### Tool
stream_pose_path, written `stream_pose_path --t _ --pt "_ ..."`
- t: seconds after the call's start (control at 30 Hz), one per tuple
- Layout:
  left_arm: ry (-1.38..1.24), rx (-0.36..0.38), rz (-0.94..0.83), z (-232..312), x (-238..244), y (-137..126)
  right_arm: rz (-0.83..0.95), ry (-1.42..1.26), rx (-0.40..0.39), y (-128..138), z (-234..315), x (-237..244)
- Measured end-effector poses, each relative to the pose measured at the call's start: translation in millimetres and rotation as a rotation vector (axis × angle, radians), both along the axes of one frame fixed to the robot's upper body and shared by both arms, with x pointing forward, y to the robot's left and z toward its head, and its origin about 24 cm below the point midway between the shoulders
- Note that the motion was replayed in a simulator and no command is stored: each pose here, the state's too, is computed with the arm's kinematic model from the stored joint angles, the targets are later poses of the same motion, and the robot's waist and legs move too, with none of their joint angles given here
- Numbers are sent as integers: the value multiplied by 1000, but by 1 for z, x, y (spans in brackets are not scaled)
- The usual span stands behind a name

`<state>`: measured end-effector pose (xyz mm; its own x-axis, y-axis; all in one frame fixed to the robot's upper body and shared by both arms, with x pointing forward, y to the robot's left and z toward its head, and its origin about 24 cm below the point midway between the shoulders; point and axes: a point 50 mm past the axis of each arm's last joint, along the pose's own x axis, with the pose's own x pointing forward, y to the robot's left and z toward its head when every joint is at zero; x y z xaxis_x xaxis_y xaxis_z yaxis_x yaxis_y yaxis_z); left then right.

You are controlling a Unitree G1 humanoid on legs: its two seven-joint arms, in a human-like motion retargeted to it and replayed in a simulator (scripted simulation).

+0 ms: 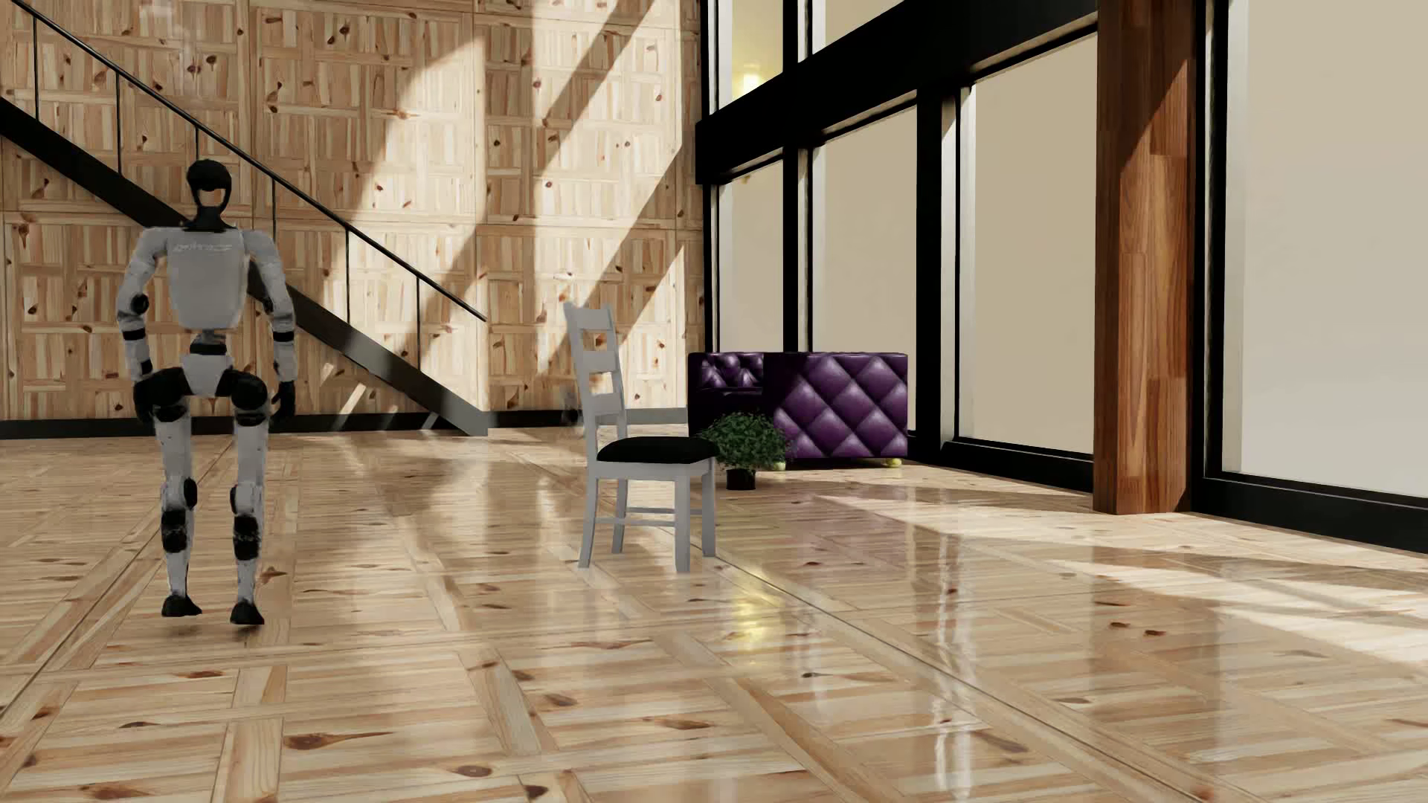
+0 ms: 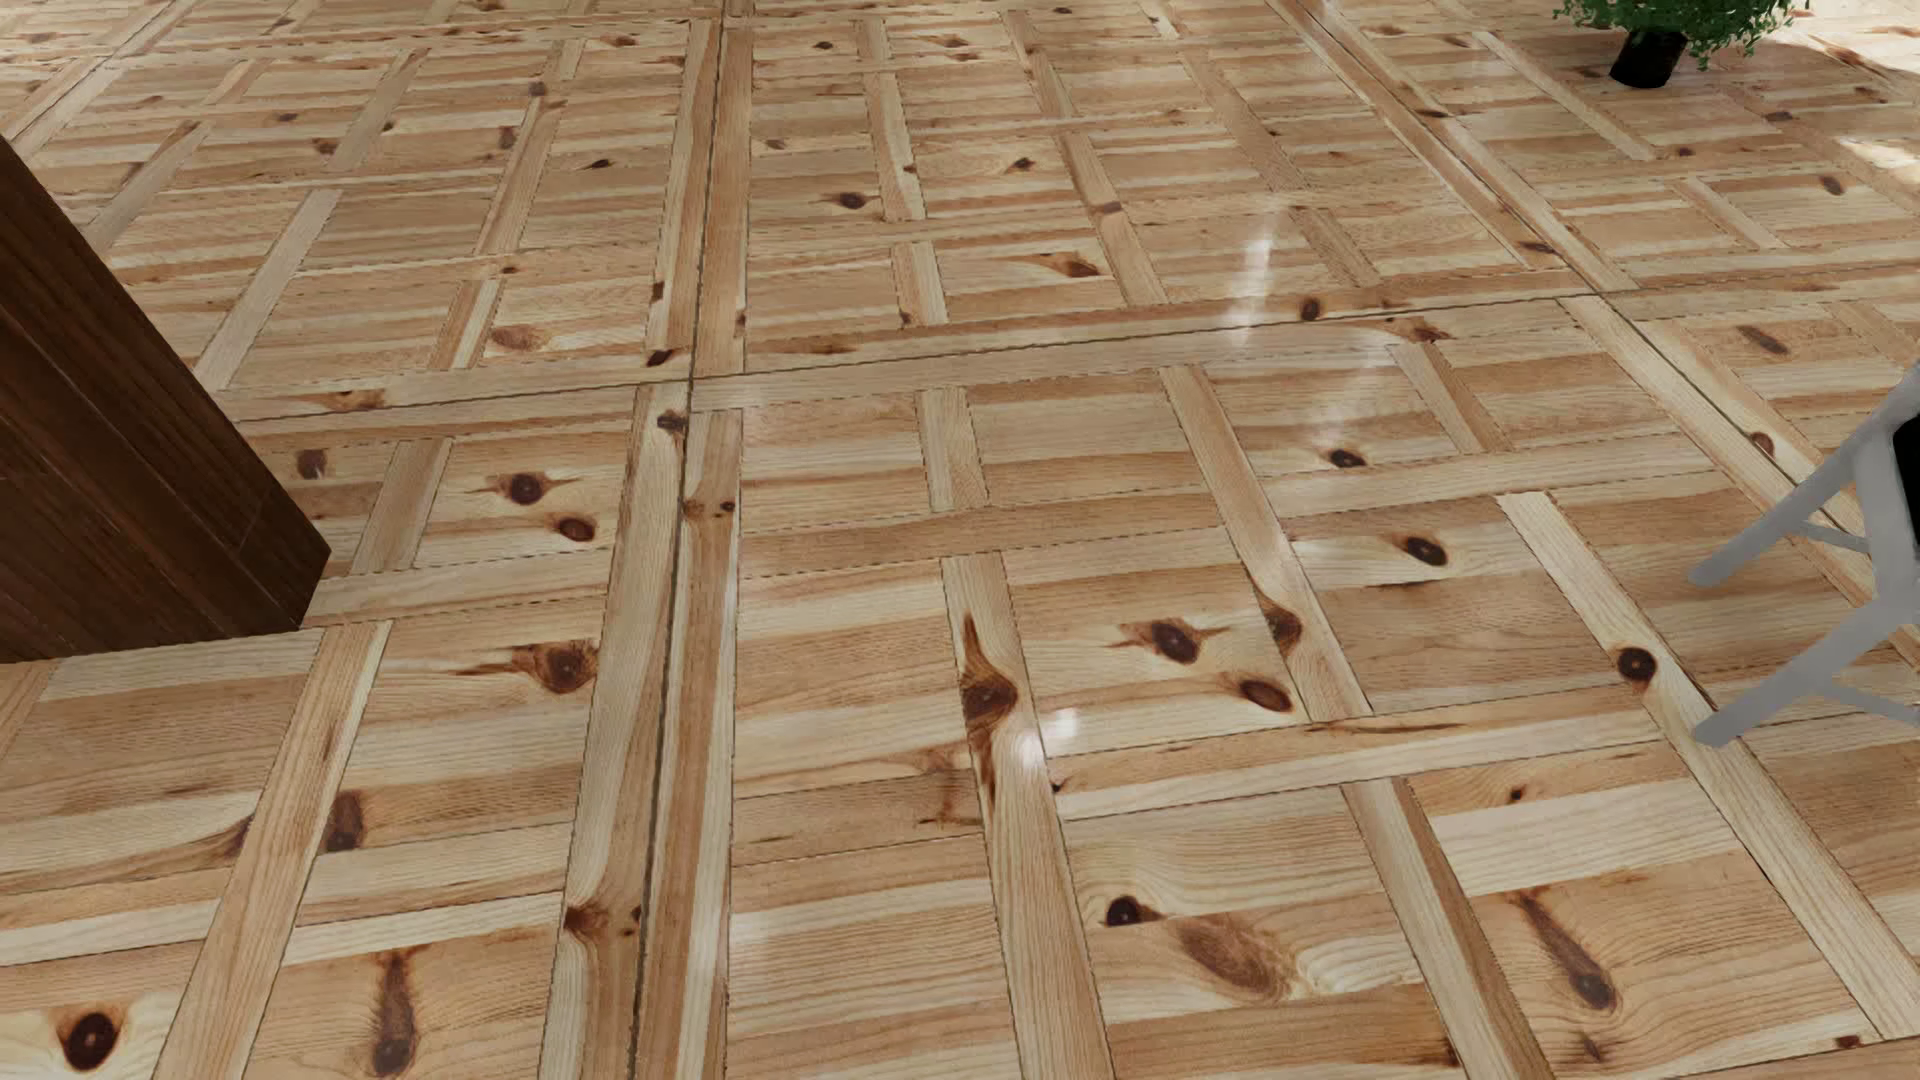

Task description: Approach the leather sofa

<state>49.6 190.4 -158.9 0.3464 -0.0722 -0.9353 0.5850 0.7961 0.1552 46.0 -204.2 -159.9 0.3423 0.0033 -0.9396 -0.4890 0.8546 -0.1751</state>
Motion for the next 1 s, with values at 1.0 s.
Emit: stream_pose_path --t 1.0 --pt "90 29 -35 -3 -32 8 -54 -64 5 -7 8 7"
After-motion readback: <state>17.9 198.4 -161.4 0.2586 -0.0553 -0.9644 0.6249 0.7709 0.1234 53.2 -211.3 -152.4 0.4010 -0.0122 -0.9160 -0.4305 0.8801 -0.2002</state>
